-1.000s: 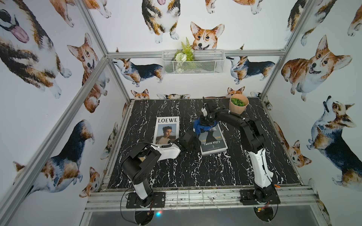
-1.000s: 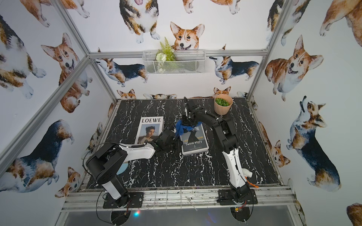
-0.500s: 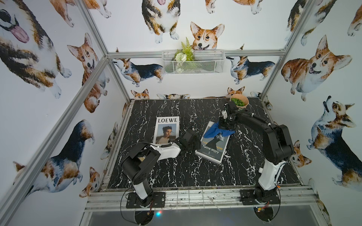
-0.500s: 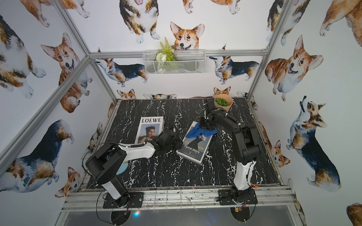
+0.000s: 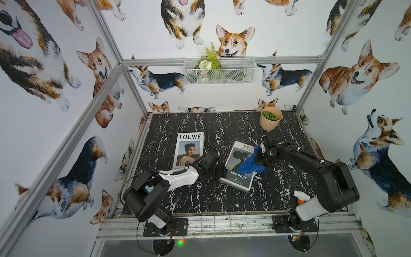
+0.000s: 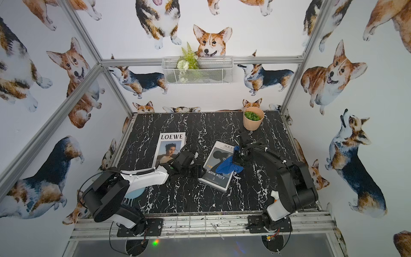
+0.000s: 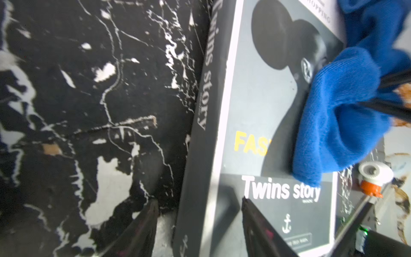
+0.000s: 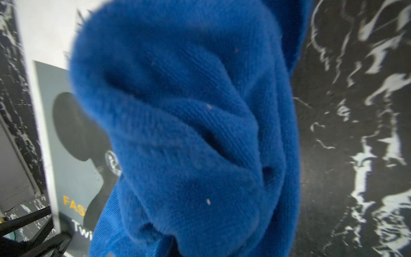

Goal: Wipe the cover of the book
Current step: Wipe the dirt from the cover of the book.

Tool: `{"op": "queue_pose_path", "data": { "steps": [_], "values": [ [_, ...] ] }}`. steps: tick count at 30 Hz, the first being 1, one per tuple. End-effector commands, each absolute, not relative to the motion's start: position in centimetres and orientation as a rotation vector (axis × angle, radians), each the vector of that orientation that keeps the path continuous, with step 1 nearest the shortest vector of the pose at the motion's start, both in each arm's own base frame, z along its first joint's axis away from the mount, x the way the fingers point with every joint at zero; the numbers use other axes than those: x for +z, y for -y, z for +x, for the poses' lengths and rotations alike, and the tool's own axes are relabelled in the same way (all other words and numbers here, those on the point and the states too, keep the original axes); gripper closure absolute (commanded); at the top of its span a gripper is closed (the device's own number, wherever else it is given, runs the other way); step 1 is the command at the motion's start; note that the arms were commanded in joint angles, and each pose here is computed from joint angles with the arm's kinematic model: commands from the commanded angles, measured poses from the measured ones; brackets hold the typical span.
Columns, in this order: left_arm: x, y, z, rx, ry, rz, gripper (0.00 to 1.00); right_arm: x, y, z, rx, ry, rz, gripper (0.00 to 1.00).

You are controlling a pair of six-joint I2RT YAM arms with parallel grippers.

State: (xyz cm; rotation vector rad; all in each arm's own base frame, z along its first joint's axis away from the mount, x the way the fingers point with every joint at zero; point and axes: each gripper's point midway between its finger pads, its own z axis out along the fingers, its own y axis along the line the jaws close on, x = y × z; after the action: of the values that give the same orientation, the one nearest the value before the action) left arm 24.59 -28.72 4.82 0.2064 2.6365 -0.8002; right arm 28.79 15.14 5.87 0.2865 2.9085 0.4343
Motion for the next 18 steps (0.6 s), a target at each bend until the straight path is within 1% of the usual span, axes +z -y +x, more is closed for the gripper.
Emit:
{"op": "queue_pose_path", "data": {
  "steps": [1,3,6,9,14,18],
  "values": [
    [5.4,29.9,23.8,-0.911,-2.614,0.281,0.35,3.7,-17.9,28.8,0.557,-2.932,0.343,1.00],
    [5.0,30.1,23.5,-0.935,-2.621,0.298,0.35,2.7,-19.2,29.1,0.591,-2.941,0.338,1.00],
    [3.8,29.8,23.2,-0.935,-2.639,0.283,0.38,0.9,-20.9,30.3,0.658,-2.967,0.358,1.00],
    [2.9,29.2,23.2,-0.922,-2.653,0.246,0.42,0.5,-21.6,32.6,0.615,-2.972,0.334,1.00],
    [2.1,27.7,23.3,-0.824,-2.661,0.221,0.47,4.5,-21.3,35.3,0.507,-2.909,0.249,1.00],
    [1.5,26.5,23.4,-0.737,-2.670,0.214,0.48,8.7,-21.1,35.0,0.373,-2.865,0.113,1.00]
  ]
}}
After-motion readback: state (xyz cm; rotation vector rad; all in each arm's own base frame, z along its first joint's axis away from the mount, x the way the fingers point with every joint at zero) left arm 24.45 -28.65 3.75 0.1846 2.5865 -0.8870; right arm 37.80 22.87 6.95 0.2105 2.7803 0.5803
